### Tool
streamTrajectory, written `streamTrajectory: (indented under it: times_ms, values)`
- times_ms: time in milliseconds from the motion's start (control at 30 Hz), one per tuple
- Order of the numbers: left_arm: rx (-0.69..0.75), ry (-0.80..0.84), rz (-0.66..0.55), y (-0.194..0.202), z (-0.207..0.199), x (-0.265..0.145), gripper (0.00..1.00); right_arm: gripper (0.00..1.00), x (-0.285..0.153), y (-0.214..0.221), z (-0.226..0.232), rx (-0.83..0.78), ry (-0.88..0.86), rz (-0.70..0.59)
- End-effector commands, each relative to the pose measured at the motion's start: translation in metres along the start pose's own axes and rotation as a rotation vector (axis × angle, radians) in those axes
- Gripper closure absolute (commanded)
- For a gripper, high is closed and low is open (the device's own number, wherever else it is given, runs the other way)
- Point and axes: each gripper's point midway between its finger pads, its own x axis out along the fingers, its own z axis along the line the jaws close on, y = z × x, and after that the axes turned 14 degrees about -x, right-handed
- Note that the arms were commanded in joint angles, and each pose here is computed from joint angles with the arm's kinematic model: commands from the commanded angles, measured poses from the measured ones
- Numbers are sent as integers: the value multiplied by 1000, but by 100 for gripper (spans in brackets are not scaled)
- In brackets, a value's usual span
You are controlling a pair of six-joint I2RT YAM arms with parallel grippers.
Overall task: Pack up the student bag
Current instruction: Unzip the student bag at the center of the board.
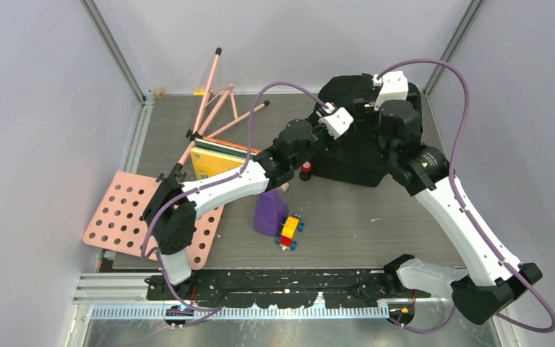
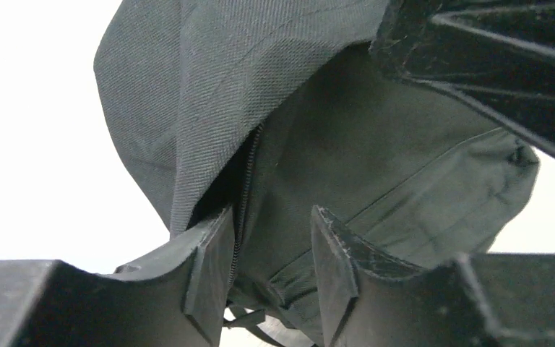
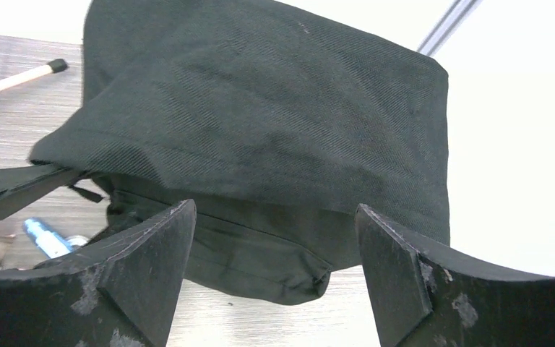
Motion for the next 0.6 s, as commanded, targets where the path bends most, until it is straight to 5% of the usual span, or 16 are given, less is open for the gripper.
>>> streamTrajectory:
  times_ms: [0,167,567]
  values:
    - [42,-20,-69,-14,3,10,64,13,8,-7,-3,36,38,-7]
    - [78,10,-45,13,-2,1,100,12,12,-7,-6,44,71,8]
    - [104,60,130,96,-11,-43,100,10,38,-13,-14,3,196,3]
